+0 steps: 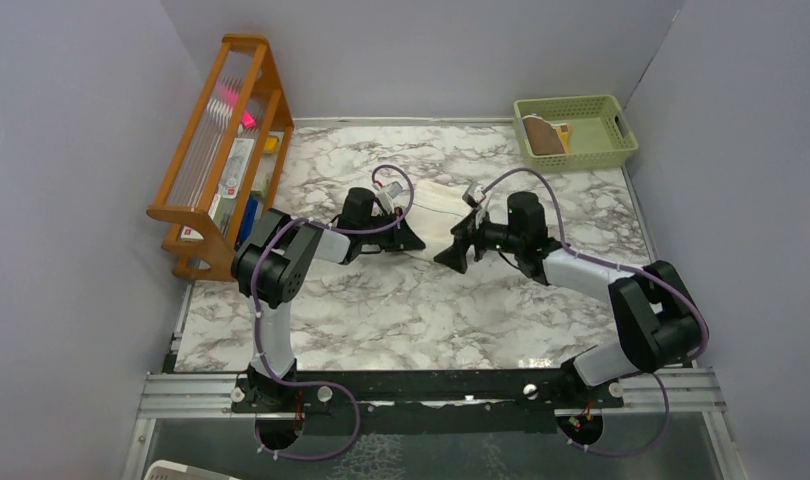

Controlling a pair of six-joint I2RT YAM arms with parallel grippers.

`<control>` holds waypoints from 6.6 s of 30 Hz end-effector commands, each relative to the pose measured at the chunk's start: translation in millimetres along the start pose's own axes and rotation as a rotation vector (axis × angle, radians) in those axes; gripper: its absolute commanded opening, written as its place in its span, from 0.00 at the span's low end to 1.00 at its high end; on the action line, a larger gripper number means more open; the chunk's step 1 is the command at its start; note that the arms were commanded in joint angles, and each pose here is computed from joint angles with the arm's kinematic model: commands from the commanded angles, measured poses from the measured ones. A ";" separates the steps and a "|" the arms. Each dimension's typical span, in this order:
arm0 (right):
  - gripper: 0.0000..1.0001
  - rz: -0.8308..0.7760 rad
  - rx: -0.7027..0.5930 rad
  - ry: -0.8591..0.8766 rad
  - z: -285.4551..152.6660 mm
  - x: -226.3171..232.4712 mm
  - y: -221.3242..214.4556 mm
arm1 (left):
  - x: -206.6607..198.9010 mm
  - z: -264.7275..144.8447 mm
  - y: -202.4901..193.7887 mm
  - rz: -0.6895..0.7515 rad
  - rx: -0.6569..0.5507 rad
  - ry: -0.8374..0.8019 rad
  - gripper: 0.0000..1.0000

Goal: Roll the towels
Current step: Roll the towel at the center of the board.

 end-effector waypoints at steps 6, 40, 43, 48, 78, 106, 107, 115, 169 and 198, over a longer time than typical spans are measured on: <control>0.93 -0.819 0.070 -0.187 34.2 16.6 17.8 | 41.3 3.2 -13.8 -0.058 0.031 0.117 0.00; 0.36 -0.652 0.625 -0.120 48.1 -24.0 -97.5 | 41.0 -1.9 -3.8 -0.047 0.052 0.101 0.00; 0.24 -0.595 0.648 -0.098 50.0 -22.7 -102.9 | 39.5 -4.4 0.7 -0.049 0.042 0.098 0.00; 0.01 -0.463 0.577 -0.047 57.2 -12.0 -86.9 | 9.2 -29.0 37.5 -0.037 -0.063 0.050 0.00; 0.01 0.726 0.279 0.410 72.4 37.4 -35.5 | -61.7 -93.7 -6.4 0.132 -0.090 0.003 0.00; 0.78 0.503 0.254 0.176 67.9 -3.1 -22.6 | 36.6 -35.6 -28.2 -0.013 -0.012 0.166 0.00; 0.78 0.454 0.244 0.136 64.5 -8.1 -15.5 | 38.6 -35.8 -29.6 -0.016 -0.009 0.172 0.00; 0.99 -0.053 -0.145 -0.470 -19.0 -66.5 116.0 | 44.9 -36.8 -33.3 -0.016 -0.002 0.193 0.00; 0.94 -0.744 0.409 -0.337 48.6 54.1 -21.5 | 35.9 -32.6 -10.8 -0.006 -0.028 0.209 0.00; 0.33 -0.421 0.606 -0.093 74.8 44.8 -77.1 | 18.9 -56.3 22.7 -0.029 -0.094 0.174 0.00</control>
Point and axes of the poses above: each gripper's point midway between its finger pads, its own z axis out along the fingers, its own x axis along the line the jaws close on, y = z × x, the point moved 2 cm from there along -z, back along the fingers, and after that the axes turned 13 degrees about -z, right-handed, at the moved point
